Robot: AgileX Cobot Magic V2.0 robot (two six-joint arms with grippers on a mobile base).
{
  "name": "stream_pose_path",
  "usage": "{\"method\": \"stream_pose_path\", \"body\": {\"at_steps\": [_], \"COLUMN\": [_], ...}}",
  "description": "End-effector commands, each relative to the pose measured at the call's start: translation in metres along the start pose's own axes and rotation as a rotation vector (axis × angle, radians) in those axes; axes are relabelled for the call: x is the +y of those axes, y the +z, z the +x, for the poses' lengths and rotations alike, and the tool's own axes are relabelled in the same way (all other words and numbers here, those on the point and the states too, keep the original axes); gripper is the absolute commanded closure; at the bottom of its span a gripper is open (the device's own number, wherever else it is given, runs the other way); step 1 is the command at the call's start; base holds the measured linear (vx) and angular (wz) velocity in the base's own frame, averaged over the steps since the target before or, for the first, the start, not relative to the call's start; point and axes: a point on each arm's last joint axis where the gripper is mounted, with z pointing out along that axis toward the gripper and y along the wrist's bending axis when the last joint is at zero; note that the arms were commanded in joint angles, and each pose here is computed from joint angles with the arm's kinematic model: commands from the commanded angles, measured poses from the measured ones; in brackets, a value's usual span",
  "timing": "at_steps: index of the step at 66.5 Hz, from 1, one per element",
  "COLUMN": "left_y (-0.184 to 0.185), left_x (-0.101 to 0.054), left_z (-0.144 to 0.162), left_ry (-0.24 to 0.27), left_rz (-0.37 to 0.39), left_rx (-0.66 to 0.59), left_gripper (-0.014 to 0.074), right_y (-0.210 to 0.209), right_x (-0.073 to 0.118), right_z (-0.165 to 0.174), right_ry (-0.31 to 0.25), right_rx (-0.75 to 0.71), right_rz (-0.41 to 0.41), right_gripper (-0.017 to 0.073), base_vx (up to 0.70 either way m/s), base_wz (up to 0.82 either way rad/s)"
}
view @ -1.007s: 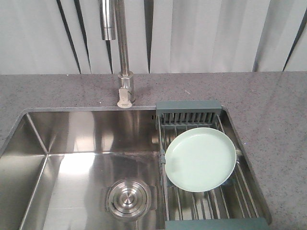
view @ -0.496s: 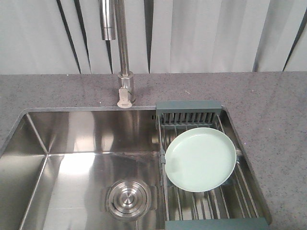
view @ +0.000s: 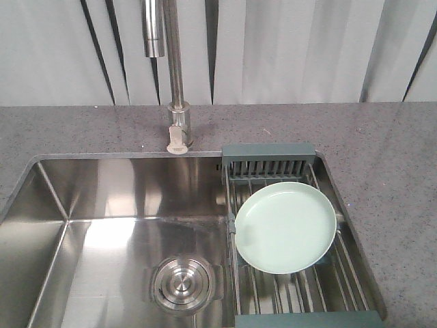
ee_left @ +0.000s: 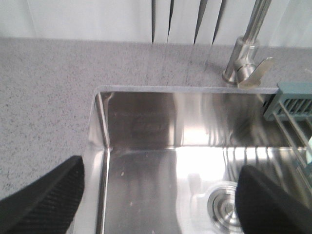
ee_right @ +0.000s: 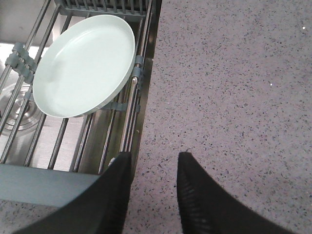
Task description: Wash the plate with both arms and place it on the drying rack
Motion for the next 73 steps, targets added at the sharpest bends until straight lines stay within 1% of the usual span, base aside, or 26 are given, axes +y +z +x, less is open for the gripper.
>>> {"method": "stream_pose_path", "body": {"at_steps": [1,10,17,22,36,50,59,66,73], "left_y": [0.007,0.024,0.042,0.053,0.088,0.108,0.114,0.115,0.115], "left_x": [-0.002,-0.004,-0.006,-0.006,-0.007,-0.007,-0.007,-0.007,-0.007], "left_z": [-0.024,-0.046,-0.058,-0.064,-0.065,-0.063,-0.062,-0.062,-0.064], "left_ry": [0.029,0.060,0.062,0.063,0.064,0.064,0.064,0.065,0.065], "left_rz": [0.003,-0.005,-0.011,-0.012,-0.017,-0.018,-0.019,-0.018,-0.016], "left_rx": [-0.031,0.067,0.136,0.163,0.248,0.271,0.285,0.282,0.259], "left_gripper": [0.0008,0.0008,0.0008,0.0008,0.0008,0.0015,0.0078,0.0158,0.0270], "right_y": [-0.006,-0.006,-0.006,-0.006,-0.006,-0.006,-0.006,-0.006,-0.006], "right_x": [-0.001,-0.001,-0.001,-0.001,-0.001,-0.001,-0.001,-0.001,-0.001], "right_z": [-0.011,-0.011,-0.011,-0.011,-0.011,-0.011,-0.011,-0.011,-0.011], "right_ry": [-0.003,-0.003,-0.003,-0.003,-0.003,-0.003,-0.003,-0.003,-0.003], "right_rx": [-0.076,-0.076,-0.076,-0.076,-0.076,-0.076,-0.077,-0.077,-0.077], "right_rz": [0.010,0.010,0.010,0.010,0.010,0.011,0.011,0.011,0.011], "right_gripper": [0.0327,0.0327,0.0327,0.0327,0.0327,0.0327,0.0327,0.0327,0.0327], "base_vx": [0.00,0.00,0.00,0.00,0.00,0.00,0.00,0.00,0.00], "base_wz": [0.00,0.00,0.00,0.00,0.00,0.00,0.00,0.00,0.00]}}
